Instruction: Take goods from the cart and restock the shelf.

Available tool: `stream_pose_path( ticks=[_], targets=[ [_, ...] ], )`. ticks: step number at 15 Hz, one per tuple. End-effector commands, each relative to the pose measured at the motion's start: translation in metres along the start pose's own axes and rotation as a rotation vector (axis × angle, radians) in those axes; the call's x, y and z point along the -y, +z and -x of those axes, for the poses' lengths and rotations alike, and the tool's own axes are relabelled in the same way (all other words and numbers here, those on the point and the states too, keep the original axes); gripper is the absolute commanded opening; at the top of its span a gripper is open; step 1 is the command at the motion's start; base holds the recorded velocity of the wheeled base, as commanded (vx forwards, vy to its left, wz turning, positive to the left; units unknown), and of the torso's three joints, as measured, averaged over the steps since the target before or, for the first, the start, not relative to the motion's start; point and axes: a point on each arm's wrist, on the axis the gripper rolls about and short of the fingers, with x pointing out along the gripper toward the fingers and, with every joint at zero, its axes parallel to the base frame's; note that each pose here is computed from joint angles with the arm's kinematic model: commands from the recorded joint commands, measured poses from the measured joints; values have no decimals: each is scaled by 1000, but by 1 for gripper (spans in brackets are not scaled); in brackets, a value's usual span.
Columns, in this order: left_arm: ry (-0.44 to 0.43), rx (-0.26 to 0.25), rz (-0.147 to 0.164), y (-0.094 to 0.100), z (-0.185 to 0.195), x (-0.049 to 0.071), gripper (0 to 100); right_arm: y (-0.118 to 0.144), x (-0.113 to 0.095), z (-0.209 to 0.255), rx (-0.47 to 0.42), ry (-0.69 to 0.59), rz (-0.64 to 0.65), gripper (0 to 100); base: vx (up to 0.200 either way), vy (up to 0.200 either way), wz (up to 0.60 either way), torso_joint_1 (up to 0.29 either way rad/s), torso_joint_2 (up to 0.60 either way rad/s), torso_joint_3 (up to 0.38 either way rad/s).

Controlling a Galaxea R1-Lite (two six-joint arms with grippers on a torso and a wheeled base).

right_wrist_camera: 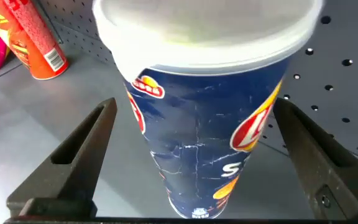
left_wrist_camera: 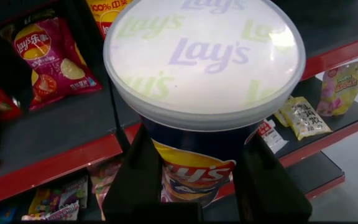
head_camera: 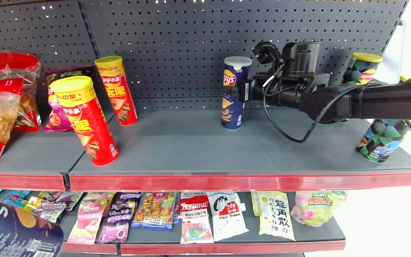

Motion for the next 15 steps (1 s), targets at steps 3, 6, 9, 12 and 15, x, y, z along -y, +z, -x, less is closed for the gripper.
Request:
stream_pose_path(
  ticks=[3,6,9,12,15],
  targets=[
    [3,-6,2,-1,0,0,0,-3,0,-9,5,3,3,0,0,0,0,0,0,0],
    [3,-5,1,-2,0,0,0,-3,-6,-4,-5,20,2,0,0,0,0,0,0,0],
    [5,4,-2,-3,3,2,0,24,-16,24,50,85,14,0,0,0,0,0,0,0],
    [3,5,-3,-6,4,3,0,35,-27,65,48,173,22,0,0,0,0,0,0,0],
    [0,6,-3,-5,4,2,0,22,-33,107,-7,274,31,0,0,0,0,0,0,0]
  ],
)
